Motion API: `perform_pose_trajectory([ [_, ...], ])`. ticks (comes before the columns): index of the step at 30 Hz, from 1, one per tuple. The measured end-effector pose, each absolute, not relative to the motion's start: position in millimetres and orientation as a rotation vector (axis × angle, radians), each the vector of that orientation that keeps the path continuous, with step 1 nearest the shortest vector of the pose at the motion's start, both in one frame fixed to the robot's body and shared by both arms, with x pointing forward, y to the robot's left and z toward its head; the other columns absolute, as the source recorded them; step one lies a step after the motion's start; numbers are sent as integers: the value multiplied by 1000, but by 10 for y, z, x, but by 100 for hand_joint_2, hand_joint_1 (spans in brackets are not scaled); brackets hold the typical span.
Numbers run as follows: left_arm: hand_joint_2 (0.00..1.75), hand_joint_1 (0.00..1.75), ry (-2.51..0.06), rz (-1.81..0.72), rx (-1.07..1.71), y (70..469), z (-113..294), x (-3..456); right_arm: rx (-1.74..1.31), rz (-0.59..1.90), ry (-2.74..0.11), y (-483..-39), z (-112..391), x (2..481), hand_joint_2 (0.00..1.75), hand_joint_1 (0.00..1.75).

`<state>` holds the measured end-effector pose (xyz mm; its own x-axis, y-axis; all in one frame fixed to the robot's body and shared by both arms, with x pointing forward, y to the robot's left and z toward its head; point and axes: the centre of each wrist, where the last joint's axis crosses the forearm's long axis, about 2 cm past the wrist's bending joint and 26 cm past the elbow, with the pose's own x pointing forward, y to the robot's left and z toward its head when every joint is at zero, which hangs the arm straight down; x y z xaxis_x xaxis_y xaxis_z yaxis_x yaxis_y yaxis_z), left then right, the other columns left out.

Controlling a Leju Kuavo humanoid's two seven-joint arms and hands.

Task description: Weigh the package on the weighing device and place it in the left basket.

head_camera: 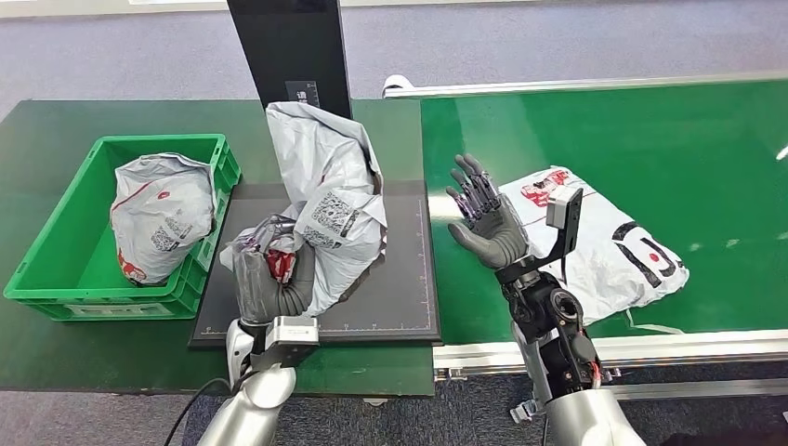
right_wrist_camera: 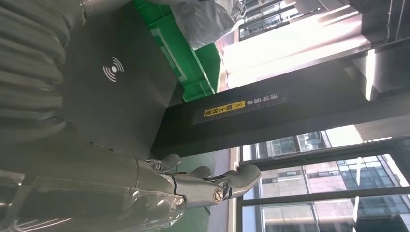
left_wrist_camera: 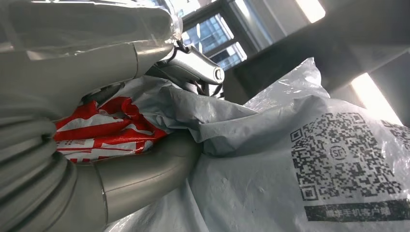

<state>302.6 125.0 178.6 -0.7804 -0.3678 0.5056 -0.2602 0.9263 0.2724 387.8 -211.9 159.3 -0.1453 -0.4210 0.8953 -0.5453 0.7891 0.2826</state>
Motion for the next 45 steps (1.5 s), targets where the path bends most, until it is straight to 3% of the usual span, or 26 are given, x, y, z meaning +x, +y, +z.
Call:
perform_pose_trajectory([
  [14, 175, 175, -2544, -218, 466, 1255, 1862, 2979, 742, 140, -1769, -2154, 1583, 3878, 175, 0],
  [20, 175, 175, -2533, -493, 814, 1275, 1969, 3032, 737, 139, -1766, -2163, 1555, 3862, 175, 0],
  [27, 175, 175, -2232, -671, 1184, 1448, 2513, 3743, 745, 172, -1772, -2123, 1508, 3838, 175, 0],
  [33, 175, 175, -2133, -707, 1343, 1729, 2975, 4271, 741, 192, -1760, -2122, 1508, 3860, 175, 0],
  [41, 175, 175, -2073, -746, 1421, 1783, 3087, 4464, 723, 186, -1756, -2193, 1459, 3841, 175, 0],
  [45, 175, 175, -1882, -824, 1497, 1769, 3077, 4571, 714, 190, -1759, -2198, 1435, 3828, 175, 0],
])
